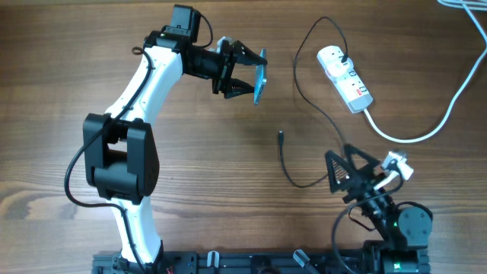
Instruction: Plug charger to phone and switch on socket
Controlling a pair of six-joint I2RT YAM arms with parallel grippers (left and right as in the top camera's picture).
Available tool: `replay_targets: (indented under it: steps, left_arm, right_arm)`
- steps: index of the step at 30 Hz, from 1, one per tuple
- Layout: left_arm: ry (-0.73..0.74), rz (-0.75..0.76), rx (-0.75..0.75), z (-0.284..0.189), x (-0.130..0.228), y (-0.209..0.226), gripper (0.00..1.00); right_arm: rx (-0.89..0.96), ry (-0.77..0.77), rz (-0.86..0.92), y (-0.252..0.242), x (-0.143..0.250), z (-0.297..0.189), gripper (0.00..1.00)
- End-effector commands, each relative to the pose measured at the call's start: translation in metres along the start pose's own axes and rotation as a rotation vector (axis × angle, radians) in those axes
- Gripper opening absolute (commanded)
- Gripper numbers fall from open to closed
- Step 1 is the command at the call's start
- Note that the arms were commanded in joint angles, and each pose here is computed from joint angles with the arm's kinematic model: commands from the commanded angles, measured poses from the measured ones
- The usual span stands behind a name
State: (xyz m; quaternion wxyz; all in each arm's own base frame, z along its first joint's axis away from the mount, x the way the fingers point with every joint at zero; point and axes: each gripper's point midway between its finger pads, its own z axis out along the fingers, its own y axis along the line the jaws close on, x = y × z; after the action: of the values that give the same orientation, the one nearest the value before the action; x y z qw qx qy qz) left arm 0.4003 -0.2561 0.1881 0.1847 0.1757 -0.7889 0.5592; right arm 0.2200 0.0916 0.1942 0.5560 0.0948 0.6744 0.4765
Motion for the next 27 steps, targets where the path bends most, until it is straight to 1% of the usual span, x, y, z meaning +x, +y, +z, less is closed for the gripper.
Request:
replay_targets:
  steps: [1, 2, 3, 5, 7, 8, 10, 12, 13, 14, 15, 17, 18, 19, 21, 22, 23, 25, 26, 27]
  left_arm:
    - [0.027, -0.03, 0.055, -0.009, 0.016, -0.023, 0.69]
    - [0.022, -0.049, 0.062, -0.011, 0.014, -0.025, 0.69]
    - [0.016, -0.07, 0.072, -0.012, 0.011, -0.029, 0.69]
    - [0.011, -0.088, 0.08, -0.013, 0.009, -0.032, 0.69]
    - [0.009, -0.11, 0.09, -0.016, 0.007, -0.034, 0.69]
    - [0.005, -0.106, 0.101, -0.02, 0.004, -0.036, 0.69]
    - [-0.021, -0.103, 0.121, -0.033, -0.003, -0.038, 0.69]
    - [-0.027, -0.108, 0.134, -0.04, -0.006, -0.038, 0.69]
    - [-0.026, -0.116, 0.14, -0.043, -0.007, -0.038, 0.69]
    - [-0.021, -0.13, 0.144, -0.045, -0.006, -0.039, 0.7]
    - [-0.018, -0.136, 0.146, -0.045, -0.006, -0.039, 0.7]
    - [-0.008, -0.131, 0.151, -0.045, -0.004, -0.04, 0.7]
    - [-0.005, -0.131, 0.152, -0.045, -0.004, -0.04, 0.7]
    - [-0.005, -0.131, 0.152, -0.045, -0.004, -0.04, 0.7]
    - [-0.005, -0.131, 0.152, -0.045, -0.004, -0.04, 0.7]
    - [-0.004, -0.131, 0.152, -0.045, -0.004, -0.04, 0.7]
    - [-0.003, -0.131, 0.152, -0.044, -0.003, -0.04, 0.7]
    - [0.001, -0.13, 0.153, -0.044, -0.003, -0.041, 0.7]
    - [0.011, -0.13, 0.157, -0.044, -0.001, -0.041, 0.7]
    - [0.012, -0.129, 0.157, -0.044, -0.001, -0.042, 0.7]
  right_arm:
    - [-0.343, 0.04, 0.076, 0.082, -0.011, -0.015, 1.0]
    - [-0.379, 0.004, 0.084, 0.101, -0.025, -0.02, 1.0]
    - [-0.389, -0.022, 0.03, 0.121, -0.04, -0.025, 0.99]
    - [-0.304, 0.009, -0.044, 0.134, -0.052, -0.022, 1.0]
    - [-0.159, 0.083, -0.136, 0.135, -0.06, -0.016, 0.99]
    - [-0.005, 0.121, -0.152, 0.125, -0.071, -0.013, 0.99]
    - [0.221, 0.225, -0.203, 0.115, -0.09, -0.009, 1.0]
    - [0.411, 0.336, -0.142, 0.103, -0.101, -0.009, 1.0]
    - [0.475, 0.372, -0.083, 0.1, -0.107, -0.006, 1.0]
    - [0.484, 0.384, -0.032, 0.103, -0.113, 0.002, 1.0]
    - [0.418, 0.398, 0.028, 0.113, -0.113, 0.014, 1.0]
    - [0.233, 0.454, -0.025, 0.137, -0.111, 0.031, 1.0]
    - [0.209, 0.473, -0.03, 0.139, -0.109, 0.037, 0.99]
    - [0.239, 0.501, -0.047, 0.134, -0.103, 0.041, 1.0]
    - [0.504, 0.605, -0.124, 0.099, -0.08, 0.047, 0.99]
    - [0.588, 0.651, -0.153, 0.092, -0.072, 0.051, 0.99]
    - [0.712, 0.693, -0.208, 0.084, -0.067, 0.059, 0.99]
    - [0.822, 0.726, -0.279, 0.083, -0.066, 0.071, 1.0]
    - [0.869, 0.769, -0.341, 0.092, -0.056, 0.095, 1.0]
    - [0.868, 0.781, -0.362, 0.098, -0.05, 0.109, 0.99]
